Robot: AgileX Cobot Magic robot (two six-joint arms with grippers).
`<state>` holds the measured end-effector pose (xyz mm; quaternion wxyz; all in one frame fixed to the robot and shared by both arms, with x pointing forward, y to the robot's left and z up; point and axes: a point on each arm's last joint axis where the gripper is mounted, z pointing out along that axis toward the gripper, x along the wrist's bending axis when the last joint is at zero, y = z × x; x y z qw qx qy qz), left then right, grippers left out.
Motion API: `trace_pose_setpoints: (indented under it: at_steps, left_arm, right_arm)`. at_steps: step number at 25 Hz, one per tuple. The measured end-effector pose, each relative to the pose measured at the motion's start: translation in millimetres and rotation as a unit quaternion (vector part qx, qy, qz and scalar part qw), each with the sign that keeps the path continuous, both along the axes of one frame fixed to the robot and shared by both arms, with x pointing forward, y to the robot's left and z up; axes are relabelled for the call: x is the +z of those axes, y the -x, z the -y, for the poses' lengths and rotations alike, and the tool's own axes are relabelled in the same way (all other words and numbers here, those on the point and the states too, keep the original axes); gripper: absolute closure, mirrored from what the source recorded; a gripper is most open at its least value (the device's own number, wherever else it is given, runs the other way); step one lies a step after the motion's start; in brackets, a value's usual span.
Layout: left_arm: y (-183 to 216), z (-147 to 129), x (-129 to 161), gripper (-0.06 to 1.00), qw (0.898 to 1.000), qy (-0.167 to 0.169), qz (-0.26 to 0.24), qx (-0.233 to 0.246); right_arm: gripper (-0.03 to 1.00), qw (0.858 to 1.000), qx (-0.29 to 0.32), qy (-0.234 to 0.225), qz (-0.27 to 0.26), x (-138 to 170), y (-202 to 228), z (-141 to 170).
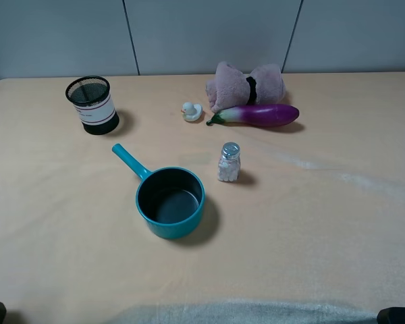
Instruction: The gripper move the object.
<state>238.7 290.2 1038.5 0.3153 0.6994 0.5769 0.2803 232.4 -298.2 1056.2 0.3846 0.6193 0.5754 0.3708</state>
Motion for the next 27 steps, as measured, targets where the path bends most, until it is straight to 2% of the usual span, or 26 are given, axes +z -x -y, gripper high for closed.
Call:
trace_pose_setpoints:
  at_steps: [27]
  left_arm:
    - [0.0,0.0,0.0,0.19,1.000,0.000,0.000,0.000]
  right_arm:
    - [0.40,1.000,0.000,0.000,0.000,0.0,0.0,0.0]
